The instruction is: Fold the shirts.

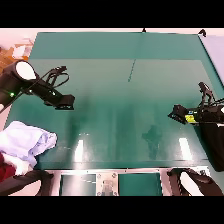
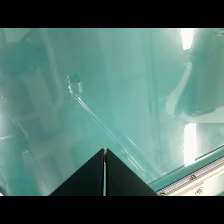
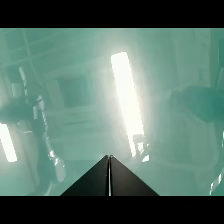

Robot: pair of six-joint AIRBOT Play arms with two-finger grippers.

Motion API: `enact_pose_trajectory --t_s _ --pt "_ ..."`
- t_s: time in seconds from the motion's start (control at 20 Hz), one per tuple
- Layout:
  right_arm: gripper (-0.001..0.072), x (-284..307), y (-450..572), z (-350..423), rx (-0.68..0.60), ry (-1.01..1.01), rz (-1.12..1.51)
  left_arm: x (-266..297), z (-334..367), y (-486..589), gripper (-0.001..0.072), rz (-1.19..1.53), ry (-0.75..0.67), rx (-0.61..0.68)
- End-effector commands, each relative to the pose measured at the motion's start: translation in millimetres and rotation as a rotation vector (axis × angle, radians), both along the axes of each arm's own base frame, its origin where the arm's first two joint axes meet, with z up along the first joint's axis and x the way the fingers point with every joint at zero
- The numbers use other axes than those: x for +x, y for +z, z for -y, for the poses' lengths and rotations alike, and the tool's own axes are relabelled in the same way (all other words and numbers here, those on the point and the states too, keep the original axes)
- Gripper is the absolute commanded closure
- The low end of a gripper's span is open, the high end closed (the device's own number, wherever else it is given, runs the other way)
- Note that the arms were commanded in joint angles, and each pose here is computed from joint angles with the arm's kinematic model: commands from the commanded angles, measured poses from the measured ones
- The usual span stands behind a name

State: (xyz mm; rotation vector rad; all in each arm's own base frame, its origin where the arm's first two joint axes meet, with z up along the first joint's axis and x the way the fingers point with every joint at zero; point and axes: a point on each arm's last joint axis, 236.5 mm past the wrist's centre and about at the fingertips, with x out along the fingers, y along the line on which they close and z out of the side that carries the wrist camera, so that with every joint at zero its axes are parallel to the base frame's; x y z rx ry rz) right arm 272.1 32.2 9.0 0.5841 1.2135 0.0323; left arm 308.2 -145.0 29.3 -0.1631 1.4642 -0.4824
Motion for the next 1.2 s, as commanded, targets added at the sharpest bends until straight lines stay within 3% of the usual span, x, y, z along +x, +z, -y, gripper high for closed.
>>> enact_pose_trajectory --t_s 0.0,0.1,0.2,0.25,0.3,0.35,0.5,0.7,0.9,1.05,1.1,1.15 --pt "0.0697 0 0 0 0.001 0.001 0.001 -1 -11 -4 0.0685 -0.001 -0.009 0.05" --pt "0.0697 0 0 0 0.001 0.001 0.001 -6 -37 -13 0.0685 -0.026 -0.004 0.166" --pt "0.0697 0 0 0 0.0 0.001 0.0 -10 -91 -21 0.0684 -0.056 0.064 0.398" --pt "0.0697 0 0 0 0.001 0.001 0.001 -11 -124 -19 0.0624 -0.065 0.112 0.534" --pt "0.0697 0 0 0 0.001 0.001 0.001 -14 -149 -16 0.0236 -0.074 0.143 0.641" --pt "0.0697 0 0 0 0.001 0.001 0.001 -20 -172 -15 -0.0013 -0.091 0.188 0.744" --pt "0.0697 0 0 0 0.001 0.001 0.001 -39 -205 -28 -0.0013 -0.144 0.158 0.9" --pt "0.0697 0 0 0 0.001 0.001 0.001 -76 -244 -62 -0.0013 -0.265 0.206 0.937" --pt "0.0697 0 0 0 0.001 0.0 0.001 -115 -285 -91 -0.0013 -0.38 0.381 0.858" --pt "0.0697 0 0 0 0.001 0.0 0.001 -113 -282 -114 -0.0013 -0.35 0.406 0.71" --pt "0.0697 0 0 0 0.001 0.0 0.001 -109 -278 -117 0.0112 -0.333 0.407 0.675" --pt "0.0697 0 0 0 0.001 0.0 0.001 -108 -278 -118 0.0554 -0.328 0.389 0.668"
